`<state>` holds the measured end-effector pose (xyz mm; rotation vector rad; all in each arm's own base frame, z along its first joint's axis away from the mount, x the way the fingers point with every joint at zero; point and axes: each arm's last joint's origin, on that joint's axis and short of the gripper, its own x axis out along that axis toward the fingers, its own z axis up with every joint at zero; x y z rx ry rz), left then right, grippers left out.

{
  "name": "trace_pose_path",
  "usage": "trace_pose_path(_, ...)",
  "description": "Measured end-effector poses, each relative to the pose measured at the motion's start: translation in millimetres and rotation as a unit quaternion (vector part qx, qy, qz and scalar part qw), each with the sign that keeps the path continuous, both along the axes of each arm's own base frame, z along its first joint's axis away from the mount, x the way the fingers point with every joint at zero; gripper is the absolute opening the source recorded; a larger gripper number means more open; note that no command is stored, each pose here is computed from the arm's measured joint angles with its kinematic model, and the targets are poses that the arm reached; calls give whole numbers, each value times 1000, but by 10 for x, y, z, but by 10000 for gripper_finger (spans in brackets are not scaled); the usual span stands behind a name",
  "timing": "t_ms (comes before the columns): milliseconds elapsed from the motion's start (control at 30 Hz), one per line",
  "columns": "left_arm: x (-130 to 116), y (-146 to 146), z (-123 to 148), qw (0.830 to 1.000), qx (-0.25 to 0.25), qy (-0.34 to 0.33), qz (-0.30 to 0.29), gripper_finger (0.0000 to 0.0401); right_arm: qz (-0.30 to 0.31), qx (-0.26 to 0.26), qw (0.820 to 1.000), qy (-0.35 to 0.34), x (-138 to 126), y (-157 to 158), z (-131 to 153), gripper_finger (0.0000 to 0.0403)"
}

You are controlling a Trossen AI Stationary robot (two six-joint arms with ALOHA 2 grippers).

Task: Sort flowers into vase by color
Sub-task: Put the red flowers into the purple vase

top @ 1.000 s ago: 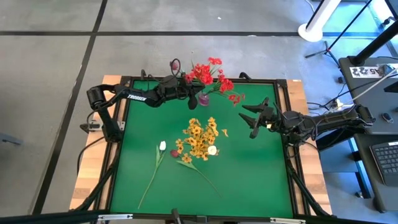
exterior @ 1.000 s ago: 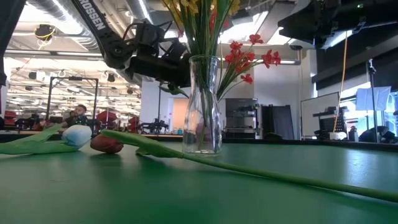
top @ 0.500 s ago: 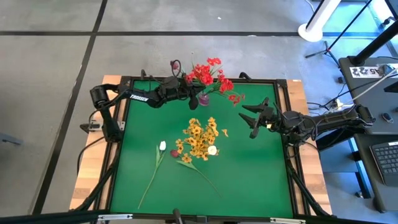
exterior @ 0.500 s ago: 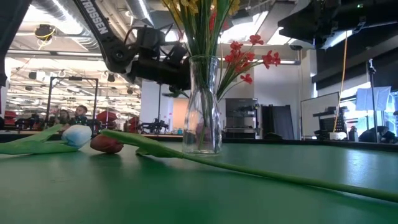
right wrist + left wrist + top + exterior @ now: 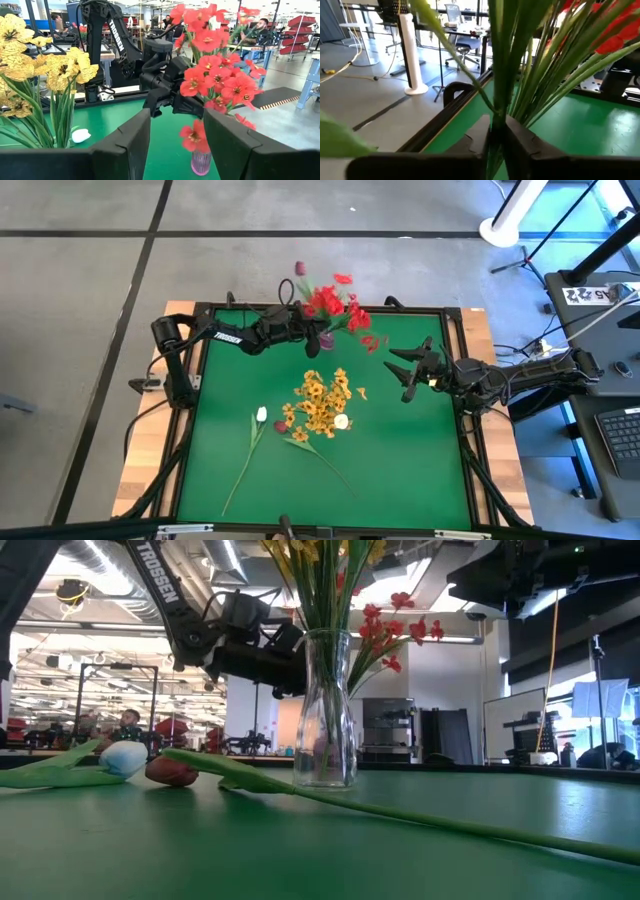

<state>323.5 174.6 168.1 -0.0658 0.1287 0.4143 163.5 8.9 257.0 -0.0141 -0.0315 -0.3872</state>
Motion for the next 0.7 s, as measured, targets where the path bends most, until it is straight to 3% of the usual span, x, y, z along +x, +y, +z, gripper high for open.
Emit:
trace_pose_path(233, 12, -69, 8, 1000, -19, 14, 4, 95, 0, 0, 1000, 0, 0, 0, 0, 182)
trace_pose_path(700, -97, -269, 282, 997, -33, 70, 31, 137, 0, 0, 1000, 0, 0, 1, 1, 182)
